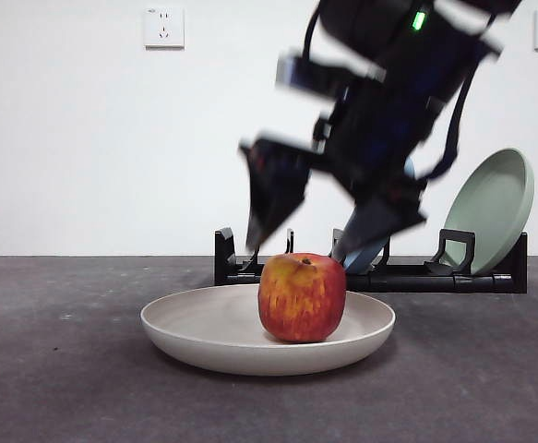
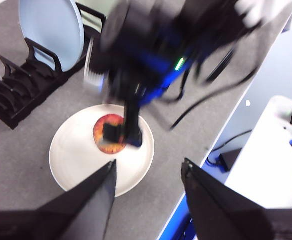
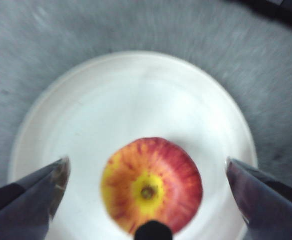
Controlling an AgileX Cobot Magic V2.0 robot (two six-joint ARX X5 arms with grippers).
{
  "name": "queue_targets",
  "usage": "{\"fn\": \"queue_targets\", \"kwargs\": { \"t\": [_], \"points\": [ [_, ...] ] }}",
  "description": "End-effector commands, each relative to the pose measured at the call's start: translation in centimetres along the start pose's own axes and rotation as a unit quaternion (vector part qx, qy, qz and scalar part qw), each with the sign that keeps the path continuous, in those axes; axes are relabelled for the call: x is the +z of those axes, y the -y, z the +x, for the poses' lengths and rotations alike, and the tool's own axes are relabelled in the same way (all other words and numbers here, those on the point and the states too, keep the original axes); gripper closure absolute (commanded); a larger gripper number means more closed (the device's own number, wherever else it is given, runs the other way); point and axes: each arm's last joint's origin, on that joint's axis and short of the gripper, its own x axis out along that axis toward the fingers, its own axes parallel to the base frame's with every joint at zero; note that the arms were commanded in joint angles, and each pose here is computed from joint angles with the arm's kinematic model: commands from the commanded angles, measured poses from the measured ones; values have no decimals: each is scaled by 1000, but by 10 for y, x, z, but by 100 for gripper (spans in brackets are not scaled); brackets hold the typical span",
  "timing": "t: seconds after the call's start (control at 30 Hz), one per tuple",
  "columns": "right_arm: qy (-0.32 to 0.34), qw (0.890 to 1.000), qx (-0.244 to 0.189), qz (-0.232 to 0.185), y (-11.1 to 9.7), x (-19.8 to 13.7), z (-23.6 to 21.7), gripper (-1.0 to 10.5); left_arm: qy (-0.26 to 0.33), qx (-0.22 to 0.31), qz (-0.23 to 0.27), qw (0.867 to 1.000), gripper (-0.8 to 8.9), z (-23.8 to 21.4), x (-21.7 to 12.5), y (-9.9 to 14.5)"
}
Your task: Take the yellow plate from the plate rack,put the plate on the table,take the apple from the table,put the apple in the plate
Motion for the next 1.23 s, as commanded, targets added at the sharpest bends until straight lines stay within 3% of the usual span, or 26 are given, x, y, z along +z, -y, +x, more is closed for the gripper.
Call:
{"fn": "queue_targets", "kwargs": {
  "t": [0.03, 0.23, 0.47, 0.57, 0.77, 0.9, 0.97, 1.03, 1.23],
  "points": [
    [5, 1000, 0, 2, -2, 3, -30, 285, -5, -1, -2, 1000, 593, 1, -1, 0],
    [-29, 1000, 4, 4, -5, -14, -103, 286, -7, -3, -1, 1000, 593, 1, -2, 1],
    [-57, 997, 54, 8, -9, -50, -175, 289, -34, -13, 4, 999, 594, 0, -7, 1],
    [-54, 995, 79, 9, -11, -62, -196, 290, -48, -39, 4, 998, 594, 0, -9, 2],
    [-43, 996, 79, 21, -11, -79, -219, 310, -64, -61, 5, 996, 598, 0, -12, 3],
    [-45, 996, 79, 21, -11, -84, -224, 540, -74, -60, 6, 995, 628, -1, -14, 3],
    [-48, 996, 79, 21, -11, -85, -225, 752, -80, -59, 7, 995, 804, -1, -15, 2],
    [-48, 996, 79, 21, -11, -85, -225, 963, -84, -59, 8, 995, 821, -1, -16, 2],
    [-47, 996, 77, 21, -11, -85, -225, 952, -86, -57, 9, 995, 820, -1, -16, 2]
  ]
}}
